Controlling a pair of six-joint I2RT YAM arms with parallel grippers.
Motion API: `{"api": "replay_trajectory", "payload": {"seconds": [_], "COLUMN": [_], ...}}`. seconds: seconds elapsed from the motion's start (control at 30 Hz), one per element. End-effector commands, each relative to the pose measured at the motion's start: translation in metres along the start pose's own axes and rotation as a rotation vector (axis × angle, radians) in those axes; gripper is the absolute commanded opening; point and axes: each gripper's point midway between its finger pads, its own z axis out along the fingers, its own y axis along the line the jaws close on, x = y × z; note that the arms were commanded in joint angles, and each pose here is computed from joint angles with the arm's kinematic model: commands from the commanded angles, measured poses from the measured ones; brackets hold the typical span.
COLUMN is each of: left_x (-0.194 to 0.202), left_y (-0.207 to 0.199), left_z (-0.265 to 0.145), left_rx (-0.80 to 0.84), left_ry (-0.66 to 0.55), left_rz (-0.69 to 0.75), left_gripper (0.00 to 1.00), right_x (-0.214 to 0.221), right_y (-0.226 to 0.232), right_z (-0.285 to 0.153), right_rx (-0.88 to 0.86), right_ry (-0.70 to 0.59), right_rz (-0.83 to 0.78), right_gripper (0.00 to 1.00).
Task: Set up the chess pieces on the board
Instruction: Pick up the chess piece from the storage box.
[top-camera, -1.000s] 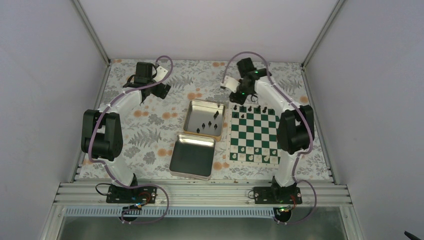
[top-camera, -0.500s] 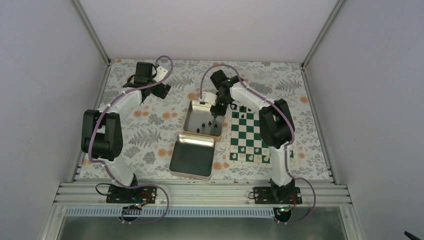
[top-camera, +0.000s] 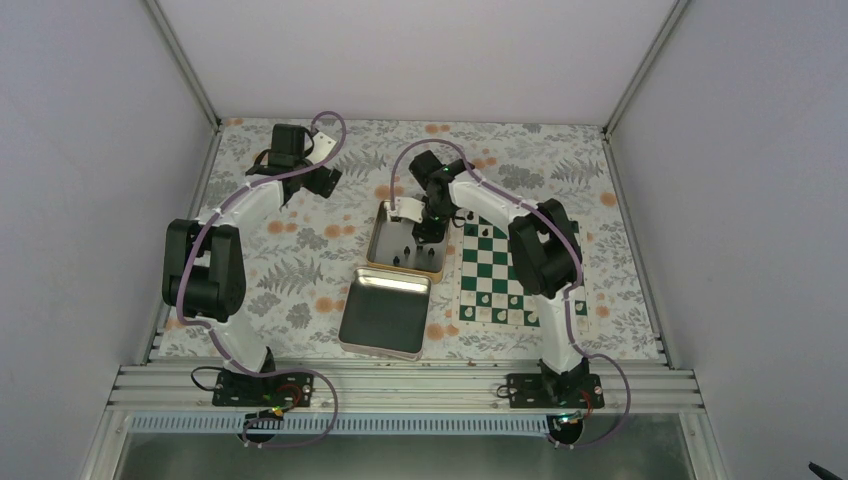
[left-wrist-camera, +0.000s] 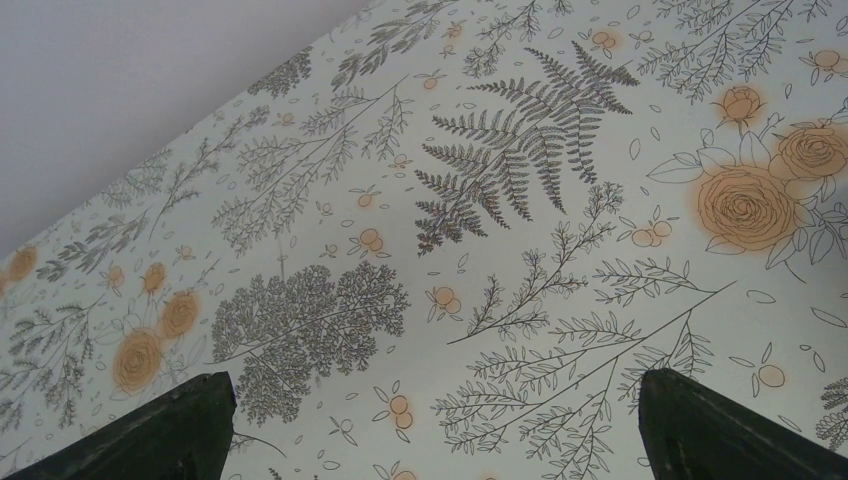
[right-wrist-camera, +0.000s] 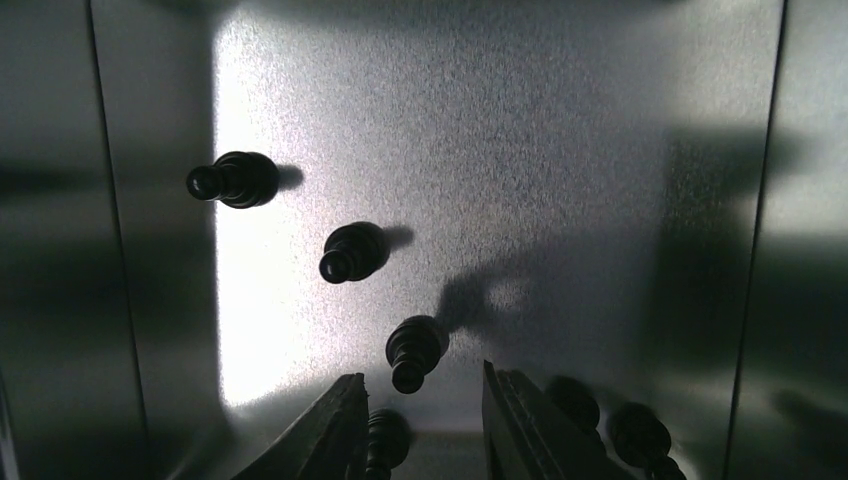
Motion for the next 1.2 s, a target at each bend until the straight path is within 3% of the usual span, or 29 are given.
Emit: {"api": "replay_trajectory", "payload": {"seconds": [0.0, 0.37, 0.6, 0.77, 1.0, 1.17], "left_x": [-0.013, -0.011, -0.011, -0.011, -0.014, -0.013], "left_y": [0.005, 0.005, 0.004, 0.004, 0.005, 0.005], "left_z": [-0.010, -0.008, -0.008, -0.008, -0.009, -0.009], "left_rx": [-0.016, -0.014, -0.012, -0.010, -0.013, -0.012], "left_ry": [-0.043, -0.039, -0.040, -0.040, -0.045, -0.043], "left_rz": [-0.002, -0.001, 0.000, -0.001, -0.002, -0.003], "left_gripper": [1.00, 1.00, 1.00, 1.00, 1.00, 1.00], "right_x": [0.001, 0.003, 0.003, -0.001, -0.003, 0.029], "right_y": [0.009, 0.015, 0.010, 0.003, -0.023, -0.053], "right_z": [0.014, 0.028, 0.023, -0.005, -0.071, -0.117], "right_rx": [-0.041, -0.064, -0.026, 0.038, 0.165, 0.239], "right_ry": [0.012, 0.030, 0.043, 0.014, -0.065, -0.113], "right_rz": [-0.017, -0.022, -0.022, -0.019, 0.031, 0.143], "right_gripper": [0.32, 0.30, 0.11, 0.06, 0.06, 0.07]}}
